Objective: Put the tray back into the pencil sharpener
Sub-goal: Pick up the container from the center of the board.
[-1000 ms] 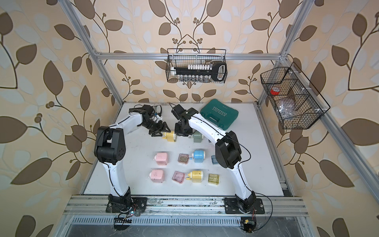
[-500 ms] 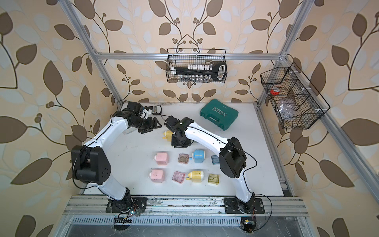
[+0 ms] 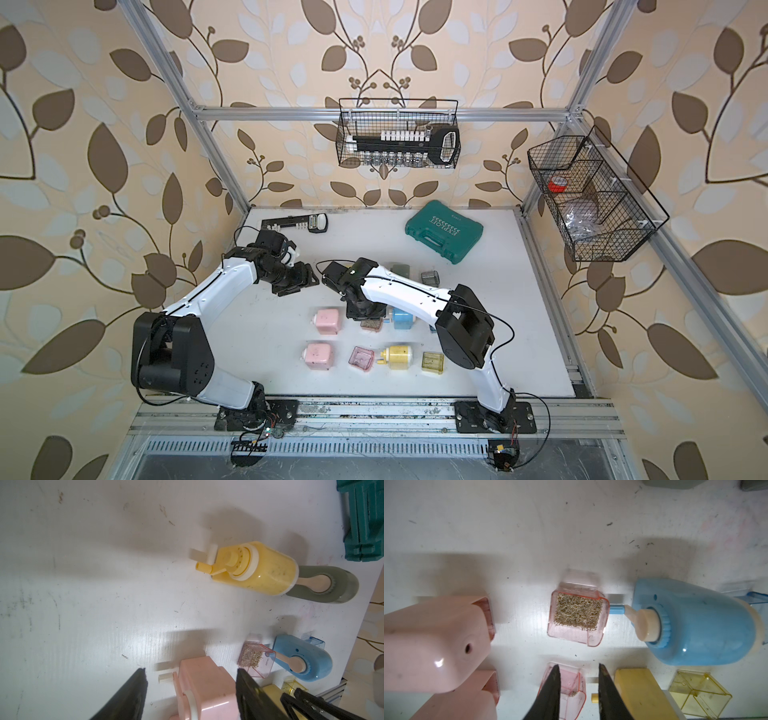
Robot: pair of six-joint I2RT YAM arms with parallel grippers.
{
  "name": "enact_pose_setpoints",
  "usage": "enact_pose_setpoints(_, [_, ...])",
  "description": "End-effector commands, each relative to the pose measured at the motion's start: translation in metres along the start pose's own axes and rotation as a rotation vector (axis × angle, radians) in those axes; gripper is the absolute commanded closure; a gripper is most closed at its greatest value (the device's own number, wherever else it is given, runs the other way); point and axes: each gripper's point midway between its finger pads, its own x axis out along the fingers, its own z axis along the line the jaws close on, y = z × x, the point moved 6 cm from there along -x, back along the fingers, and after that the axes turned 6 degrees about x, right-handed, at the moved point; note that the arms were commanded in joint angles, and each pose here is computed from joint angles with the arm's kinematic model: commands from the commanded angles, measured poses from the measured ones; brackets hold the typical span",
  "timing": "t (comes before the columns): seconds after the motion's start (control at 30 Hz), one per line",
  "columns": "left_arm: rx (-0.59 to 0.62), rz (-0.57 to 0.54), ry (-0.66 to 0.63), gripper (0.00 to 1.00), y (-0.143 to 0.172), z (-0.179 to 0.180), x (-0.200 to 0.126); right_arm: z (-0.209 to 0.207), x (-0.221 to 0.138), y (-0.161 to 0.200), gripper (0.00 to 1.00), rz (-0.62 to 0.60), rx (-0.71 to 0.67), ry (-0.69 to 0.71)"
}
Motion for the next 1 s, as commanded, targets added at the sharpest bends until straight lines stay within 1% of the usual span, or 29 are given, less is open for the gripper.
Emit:
enact_pose_setpoints(0.0, [-0.001,-0.031,-0.010,0.32,-0.003,0.000,-0.005,-0.012,-0.001,0.002,0.73,-0.022,0.035,0.049])
enact_pose_setpoints(0.43, [-0.013,-0.039,-0.007,0.32,-0.002,-0.001,-0.006,-0.013,0.019,0.002,0.78,-0.019,0.067,0.091])
enact_pose_setpoints(0.97, [-0.015,-0.032,0.006,0.32,-0.002,-0.002,-0.005,-0.013,0.046,-0.002,0.81,0.046,0.102,0.089])
